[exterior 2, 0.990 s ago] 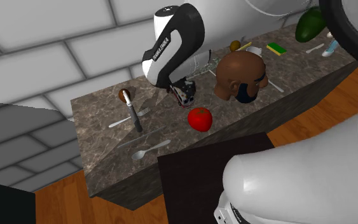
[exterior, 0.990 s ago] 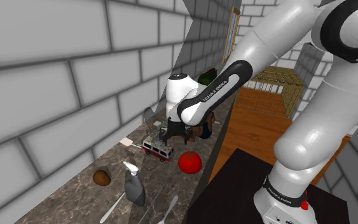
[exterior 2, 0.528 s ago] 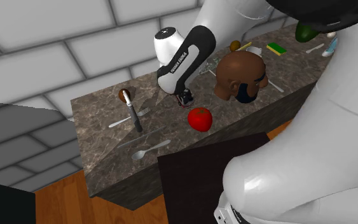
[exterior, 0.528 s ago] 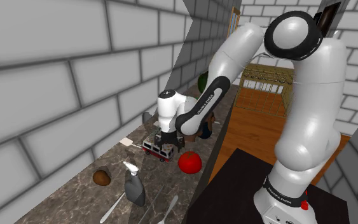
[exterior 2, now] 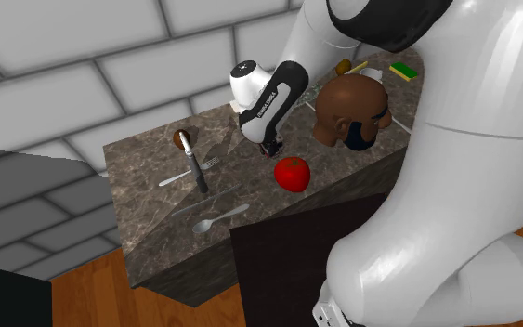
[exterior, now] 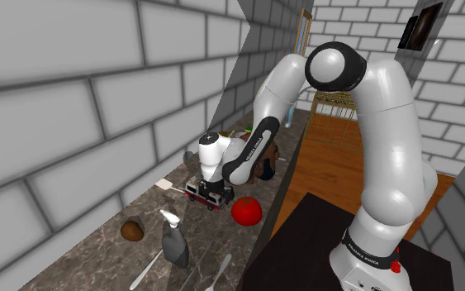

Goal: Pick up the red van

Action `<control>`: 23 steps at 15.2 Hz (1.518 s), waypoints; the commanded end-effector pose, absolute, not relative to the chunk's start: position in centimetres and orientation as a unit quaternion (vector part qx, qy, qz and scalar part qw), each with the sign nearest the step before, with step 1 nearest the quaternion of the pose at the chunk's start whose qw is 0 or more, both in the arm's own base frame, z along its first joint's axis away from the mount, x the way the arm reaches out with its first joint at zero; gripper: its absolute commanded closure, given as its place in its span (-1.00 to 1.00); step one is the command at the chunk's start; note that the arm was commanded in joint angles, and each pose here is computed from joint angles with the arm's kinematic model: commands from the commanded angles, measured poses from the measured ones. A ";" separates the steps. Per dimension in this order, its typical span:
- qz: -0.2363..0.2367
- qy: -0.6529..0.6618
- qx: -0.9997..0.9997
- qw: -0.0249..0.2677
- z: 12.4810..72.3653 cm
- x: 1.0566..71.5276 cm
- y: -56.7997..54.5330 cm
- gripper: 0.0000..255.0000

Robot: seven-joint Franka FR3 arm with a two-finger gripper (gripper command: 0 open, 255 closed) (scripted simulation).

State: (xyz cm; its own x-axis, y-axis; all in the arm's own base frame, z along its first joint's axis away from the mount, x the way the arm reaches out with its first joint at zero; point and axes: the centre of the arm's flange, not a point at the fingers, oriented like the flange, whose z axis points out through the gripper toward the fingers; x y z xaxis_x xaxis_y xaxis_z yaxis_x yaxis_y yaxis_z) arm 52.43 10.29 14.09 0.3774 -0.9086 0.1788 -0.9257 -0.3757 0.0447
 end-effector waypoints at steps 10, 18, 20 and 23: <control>0.063 -0.556 0.826 0.069 11.1 52.6 10.3 1.00; 0.063 -0.556 0.826 0.069 12.1 52.6 10.3 1.00; 0.063 -0.556 0.826 0.069 13.1 52.6 10.3 1.00; 0.063 -0.556 0.826 0.069 14.7 52.6 10.3 1.00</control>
State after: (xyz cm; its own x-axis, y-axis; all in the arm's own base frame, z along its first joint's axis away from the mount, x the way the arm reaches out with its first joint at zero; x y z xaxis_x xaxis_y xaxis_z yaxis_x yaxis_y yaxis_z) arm 52.67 10.24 14.09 0.3725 -0.9103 0.1804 -0.9276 -0.3708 0.0445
